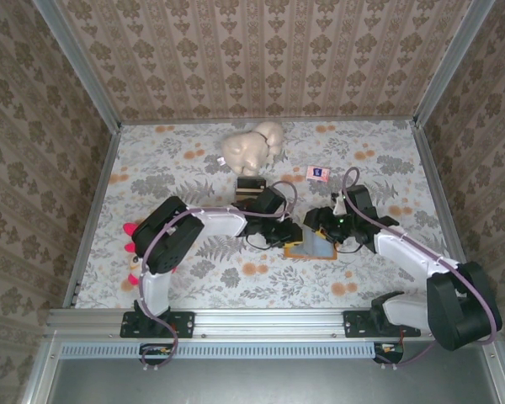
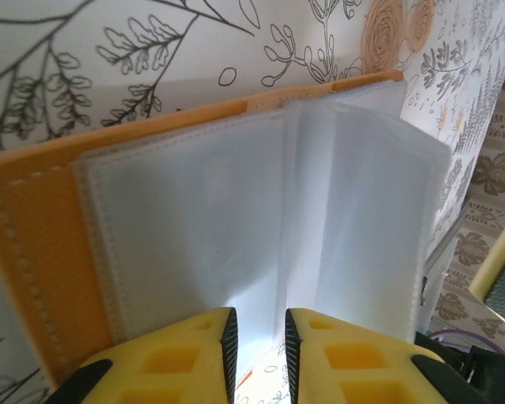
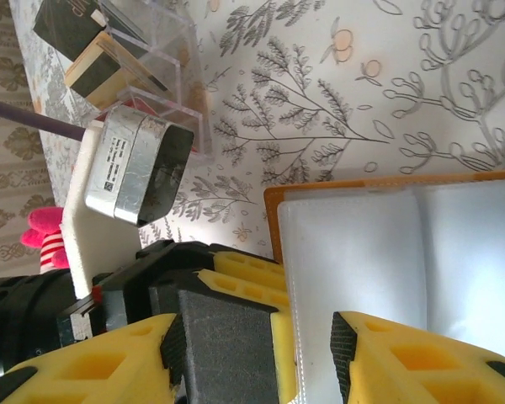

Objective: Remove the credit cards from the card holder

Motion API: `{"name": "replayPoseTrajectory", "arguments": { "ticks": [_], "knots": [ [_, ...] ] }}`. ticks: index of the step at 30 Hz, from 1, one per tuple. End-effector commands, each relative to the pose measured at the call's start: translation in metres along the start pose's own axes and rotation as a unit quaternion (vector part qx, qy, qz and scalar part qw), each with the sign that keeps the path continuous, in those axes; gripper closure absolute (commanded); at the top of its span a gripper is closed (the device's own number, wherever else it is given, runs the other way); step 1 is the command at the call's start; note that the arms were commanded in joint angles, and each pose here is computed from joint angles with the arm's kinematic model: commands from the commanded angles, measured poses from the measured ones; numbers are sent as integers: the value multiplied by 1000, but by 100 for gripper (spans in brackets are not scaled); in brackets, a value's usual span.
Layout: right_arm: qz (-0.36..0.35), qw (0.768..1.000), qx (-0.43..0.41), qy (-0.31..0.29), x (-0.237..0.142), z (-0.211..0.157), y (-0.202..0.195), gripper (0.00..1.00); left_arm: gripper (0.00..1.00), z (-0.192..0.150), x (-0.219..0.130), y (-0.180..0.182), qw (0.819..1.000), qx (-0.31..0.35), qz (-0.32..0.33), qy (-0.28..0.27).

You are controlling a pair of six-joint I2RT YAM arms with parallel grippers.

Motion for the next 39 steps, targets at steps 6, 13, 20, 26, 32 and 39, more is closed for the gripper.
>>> {"name": "replayPoseTrajectory", "arguments": {
  "ticks": [6,13,20,26,32,39],
  "knots": [
    [-116,992,0,-39,-27,2,-20,47,69,6,10,-33,999,37,-15,7],
    [-176,981,-12,-78,-57,3,-29,46,67,8,31,-48,999,43,6,26],
    [-155,986,-29,-44,-52,-2,-26,55,68,9,8,-55,999,44,13,15],
    [-155,985,-76,12,-32,-11,-15,57,69,7,-32,-33,998,26,53,-23],
    [-208,966,-148,37,-1,-23,-2,46,62,6,-73,9,991,-20,105,-80],
    [-296,925,-232,52,28,-28,11,22,43,4,-109,30,981,-29,152,-117]
  ]
}}
Point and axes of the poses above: each hand's point on the last joint's axis, 136 mm out from that joint toward the fingers, its own x axis out along the fingers, its own y axis along the line the jaws close on, z = x × y, the point moved 6 cm from there along -x, back along the fingers, and after that the axes turned 1 degree about x, right-handed, at the moved point
